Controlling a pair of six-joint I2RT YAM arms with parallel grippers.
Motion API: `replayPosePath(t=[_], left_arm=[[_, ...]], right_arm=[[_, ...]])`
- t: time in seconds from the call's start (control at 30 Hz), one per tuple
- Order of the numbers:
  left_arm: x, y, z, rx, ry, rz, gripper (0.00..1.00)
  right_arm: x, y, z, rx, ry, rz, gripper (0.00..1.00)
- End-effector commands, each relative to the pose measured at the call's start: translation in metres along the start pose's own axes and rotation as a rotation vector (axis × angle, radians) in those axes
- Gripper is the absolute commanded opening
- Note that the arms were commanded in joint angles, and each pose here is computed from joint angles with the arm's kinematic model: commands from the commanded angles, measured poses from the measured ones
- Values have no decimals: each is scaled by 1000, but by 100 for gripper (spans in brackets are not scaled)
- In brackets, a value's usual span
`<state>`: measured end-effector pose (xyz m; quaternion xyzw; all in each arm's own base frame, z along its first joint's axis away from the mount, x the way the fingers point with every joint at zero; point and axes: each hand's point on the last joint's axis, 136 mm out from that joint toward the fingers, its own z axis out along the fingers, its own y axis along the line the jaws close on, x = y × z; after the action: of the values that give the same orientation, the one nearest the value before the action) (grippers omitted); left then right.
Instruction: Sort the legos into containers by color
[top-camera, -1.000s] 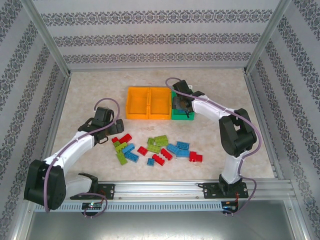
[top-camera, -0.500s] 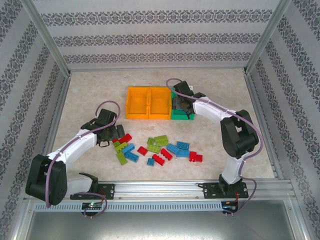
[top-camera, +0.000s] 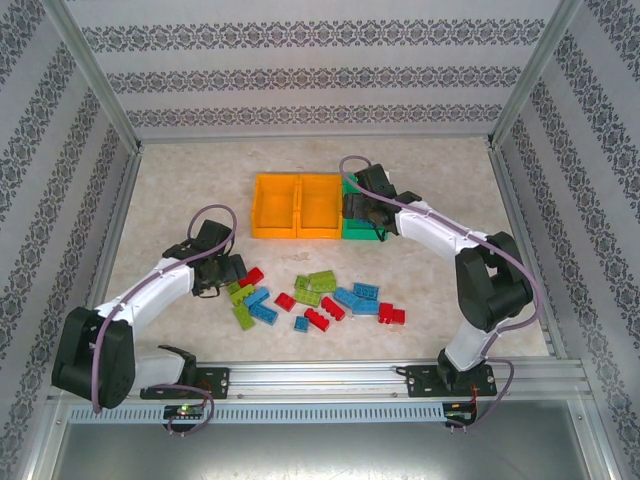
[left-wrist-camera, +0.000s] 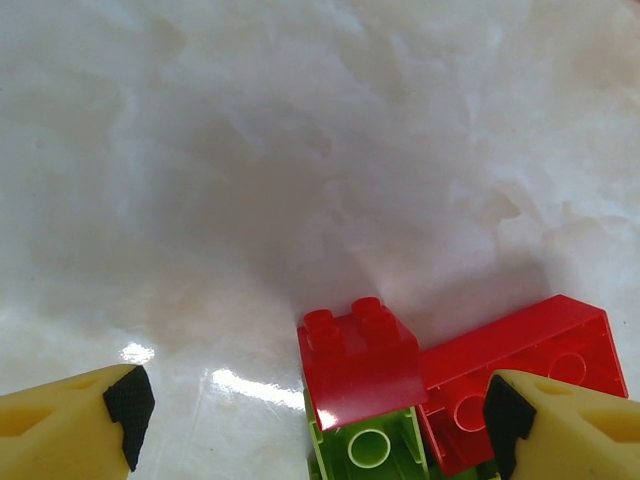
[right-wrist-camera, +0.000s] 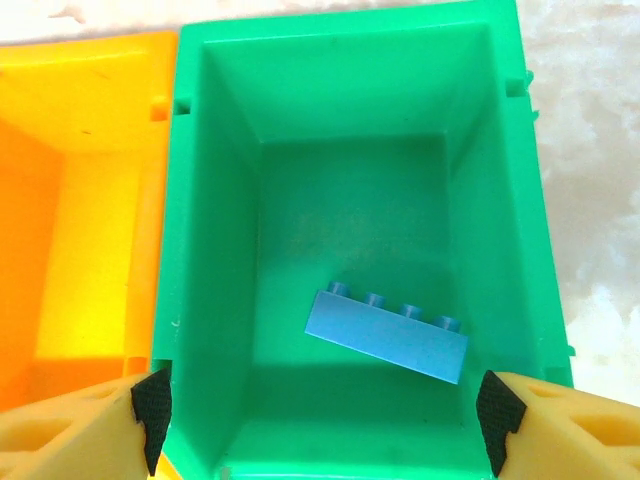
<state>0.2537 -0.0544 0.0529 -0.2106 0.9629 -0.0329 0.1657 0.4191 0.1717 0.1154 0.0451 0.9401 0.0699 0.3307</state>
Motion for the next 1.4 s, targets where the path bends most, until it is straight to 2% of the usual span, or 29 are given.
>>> replayPosePath(t=[0.0, 0.1, 0.27, 0.77, 1.03, 1.37], left_arm=[[6, -9, 2, 18, 49, -20, 85], [4, -11, 6, 9, 61, -20, 81], [0, -10, 7, -12, 55, -14, 69], [8, -11, 18, -3, 85, -40, 58], [7, -12, 21, -4, 84, -37, 46], [5, -5, 14, -30, 56, -19, 38]], right_arm=[[0, 2, -5, -26, -18, 8, 83], [5, 4, -3, -46, -6, 5, 83], [10, 2, -3, -49, 2, -3, 84], [13, -24, 4, 9, 6, 8, 85], [12, -38, 3, 34, 1, 21, 86], [10, -44, -4, 45, -18, 21, 86]])
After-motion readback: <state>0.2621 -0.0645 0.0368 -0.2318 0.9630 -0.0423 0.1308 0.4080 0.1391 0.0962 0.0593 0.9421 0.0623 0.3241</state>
